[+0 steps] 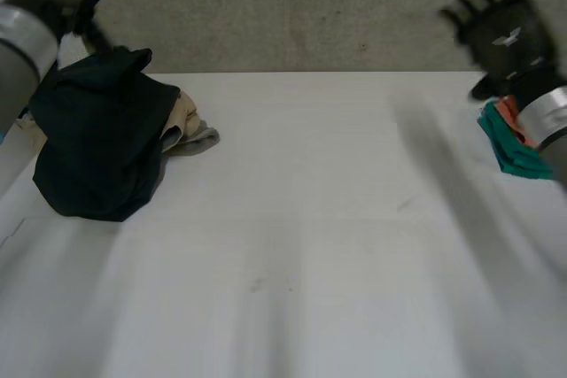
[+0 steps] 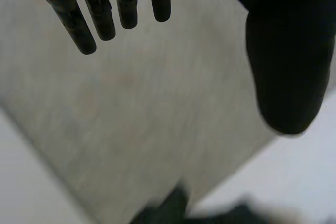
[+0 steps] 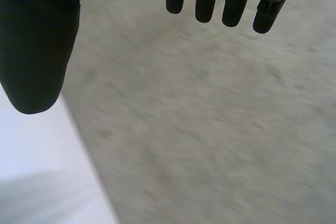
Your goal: Fold the laundry.
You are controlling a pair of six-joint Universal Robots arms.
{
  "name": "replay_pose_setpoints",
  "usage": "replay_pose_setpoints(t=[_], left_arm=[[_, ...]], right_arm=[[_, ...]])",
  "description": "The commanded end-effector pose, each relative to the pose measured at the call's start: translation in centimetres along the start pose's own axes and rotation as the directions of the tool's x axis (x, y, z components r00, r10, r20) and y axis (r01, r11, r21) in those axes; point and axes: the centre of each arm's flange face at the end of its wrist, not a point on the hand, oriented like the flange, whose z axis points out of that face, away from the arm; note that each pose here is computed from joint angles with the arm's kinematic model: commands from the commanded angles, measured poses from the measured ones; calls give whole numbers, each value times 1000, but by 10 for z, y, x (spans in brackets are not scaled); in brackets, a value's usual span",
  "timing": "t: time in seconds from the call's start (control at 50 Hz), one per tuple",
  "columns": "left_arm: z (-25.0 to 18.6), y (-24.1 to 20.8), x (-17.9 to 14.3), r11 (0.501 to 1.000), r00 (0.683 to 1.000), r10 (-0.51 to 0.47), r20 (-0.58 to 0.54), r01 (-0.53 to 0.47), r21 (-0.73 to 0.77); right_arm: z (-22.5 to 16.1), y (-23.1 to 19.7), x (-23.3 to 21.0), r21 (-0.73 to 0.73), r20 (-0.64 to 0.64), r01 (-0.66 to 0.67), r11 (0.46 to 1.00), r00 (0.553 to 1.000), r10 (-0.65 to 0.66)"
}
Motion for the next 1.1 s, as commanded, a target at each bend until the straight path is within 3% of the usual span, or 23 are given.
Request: replay_pose_setpoints(t=[0.02,0.12,0.2,0.32,0.46,0.56,0.6,0.7,0.72,0.78,0.8,0.84,0.88,0.96,1.02,1.1], left_arm=[[39,117,-13,968,979,190,-75,-200,-153],[54,182,-24,972,972,152,-179,-180,-150],[61,212,-21,969,973,138,-187,-171,-176],[66,207,-12,972,976,146,-163,-172,-161],[65,99,-13,994,995,101,-20,-100,32],[47,27,14,982,998,12,-66,1,189],[30,-13,33,962,990,-61,-126,92,257],[-2,-66,60,903,942,-218,-255,294,313],[-11,-76,70,883,917,-264,-299,355,307],[-20,-79,89,866,878,-312,-364,421,271],[-28,-72,112,866,847,-335,-412,450,221],[-36,-62,138,873,821,-344,-456,459,166],[-46,-38,177,890,785,-352,-510,450,78],[-60,13,225,922,753,-356,-553,380,-76],[-72,49,246,940,749,-341,-569,289,-183],[-88,60,259,953,741,-296,-603,191,-233]], right_arm=[[-33,8,-58,-89,143,-7,996,989,20],[-46,16,-68,-133,172,-1,991,985,24],[-55,21,-75,-161,190,-10,987,981,41],[-62,27,-78,-190,198,-15,982,979,54],[-63,32,-67,-212,165,-15,977,985,51],[-64,26,-63,-203,153,-13,979,987,45],[-65,24,-61,-198,147,-15,980,988,45],[-65,13,-53,-173,127,-12,985,991,34],[-65,12,-53,-173,126,-14,985,991,36],[-66,7,-49,-166,107,-32,986,993,51],[-66,7,-47,-166,100,-38,985,993,55],[-66,7,-43,-179,72,-57,982,995,71],[-66,11,-39,-194,50,-66,979,996,77],[-66,21,-26,-225,-4,-88,970,996,89],[-66,23,-22,-231,-18,-104,967,995,102],[-64,25,-19,-231,-30,-117,966,993,113]])
